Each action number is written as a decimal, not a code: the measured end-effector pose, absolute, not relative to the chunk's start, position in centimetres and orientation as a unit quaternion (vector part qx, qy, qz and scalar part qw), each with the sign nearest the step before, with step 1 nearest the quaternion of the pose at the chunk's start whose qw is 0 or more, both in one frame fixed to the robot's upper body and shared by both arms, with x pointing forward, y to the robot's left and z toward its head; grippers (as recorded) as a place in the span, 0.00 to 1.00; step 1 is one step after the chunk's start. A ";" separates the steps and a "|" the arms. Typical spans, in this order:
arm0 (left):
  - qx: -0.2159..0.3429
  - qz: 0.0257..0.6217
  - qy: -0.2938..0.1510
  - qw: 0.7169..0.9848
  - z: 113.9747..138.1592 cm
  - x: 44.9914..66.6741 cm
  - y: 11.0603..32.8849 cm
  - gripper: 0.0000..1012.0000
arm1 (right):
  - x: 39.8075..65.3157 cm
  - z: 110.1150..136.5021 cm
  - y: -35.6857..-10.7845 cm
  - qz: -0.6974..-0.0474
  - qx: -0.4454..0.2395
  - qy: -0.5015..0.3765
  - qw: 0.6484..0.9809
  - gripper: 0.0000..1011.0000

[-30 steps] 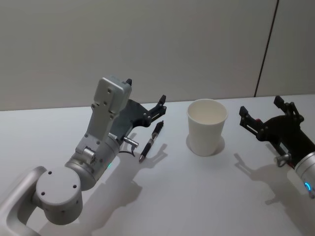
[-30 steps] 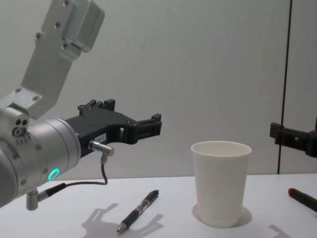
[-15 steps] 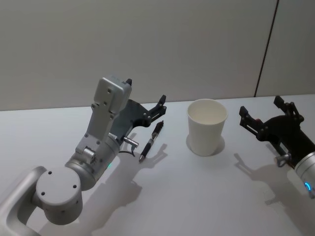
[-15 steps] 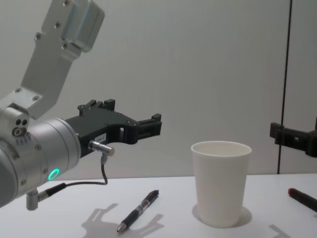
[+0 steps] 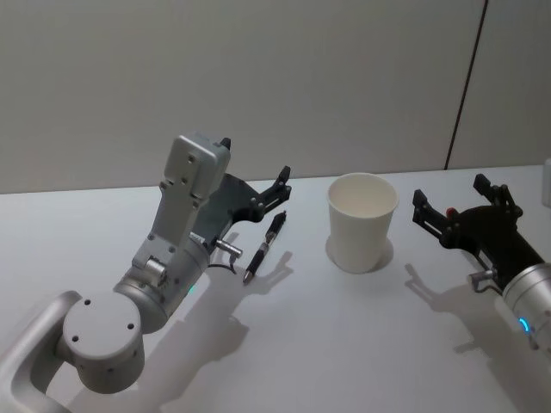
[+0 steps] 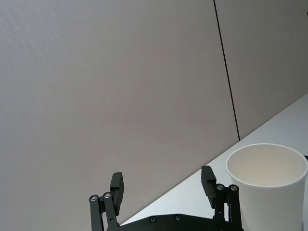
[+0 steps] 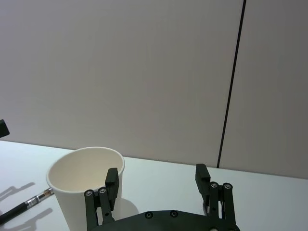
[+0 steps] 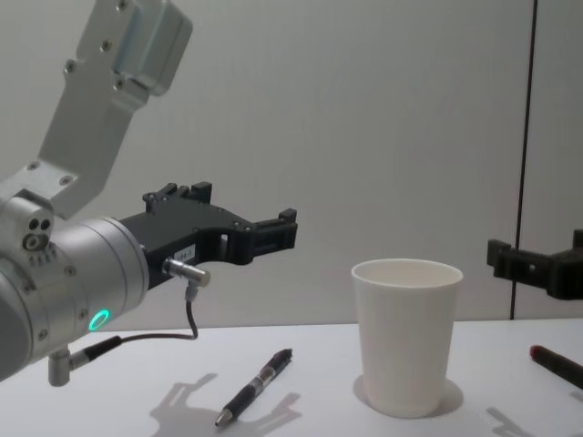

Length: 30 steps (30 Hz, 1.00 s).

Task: Place the pen into the pen holder.

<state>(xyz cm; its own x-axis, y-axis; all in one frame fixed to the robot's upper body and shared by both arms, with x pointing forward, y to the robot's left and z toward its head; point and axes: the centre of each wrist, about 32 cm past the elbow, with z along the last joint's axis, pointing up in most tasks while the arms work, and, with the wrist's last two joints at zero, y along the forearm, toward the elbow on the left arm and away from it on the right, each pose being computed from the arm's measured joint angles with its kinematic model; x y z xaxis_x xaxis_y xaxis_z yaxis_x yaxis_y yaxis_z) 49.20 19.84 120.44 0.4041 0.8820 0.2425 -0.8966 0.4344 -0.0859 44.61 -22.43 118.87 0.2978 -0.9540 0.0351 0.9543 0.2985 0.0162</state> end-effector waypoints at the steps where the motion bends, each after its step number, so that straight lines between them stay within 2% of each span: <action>1: 0.029 0.531 -0.126 0.837 120.4 49.2 19.8 0.99 | 44.6 118.9 -22.3 -0.596 -0.007 -0.015 0.803 0.99; 7: 0.029 0.531 -0.126 0.837 120.4 49.2 19.8 0.99 | 44.3 119.3 -22.2 -0.608 -0.024 0.000 0.794 0.99; 17: 0.029 0.531 -0.126 0.837 120.4 49.2 19.8 0.99 | 44.3 121.8 -23.9 -0.624 -0.049 0.020 0.780 0.99; 21: 0.029 0.531 -0.126 0.837 120.4 49.2 19.8 0.99 | 44.8 123.3 -24.8 -0.624 -0.055 0.024 0.779 0.99; 30: 0.029 0.531 -0.126 0.837 120.4 49.2 19.8 0.99 | 46.5 125.1 -25.6 -0.613 -0.077 0.034 0.785 0.99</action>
<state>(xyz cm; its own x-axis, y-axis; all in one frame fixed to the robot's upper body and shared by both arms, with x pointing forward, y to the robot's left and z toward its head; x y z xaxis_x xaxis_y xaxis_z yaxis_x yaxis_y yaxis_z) 49.20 19.84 120.44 0.4041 0.8820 0.2425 -0.8966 0.4344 -0.0859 46.46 -25.64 125.12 0.2449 -0.9687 0.0413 0.9581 0.2353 -0.1635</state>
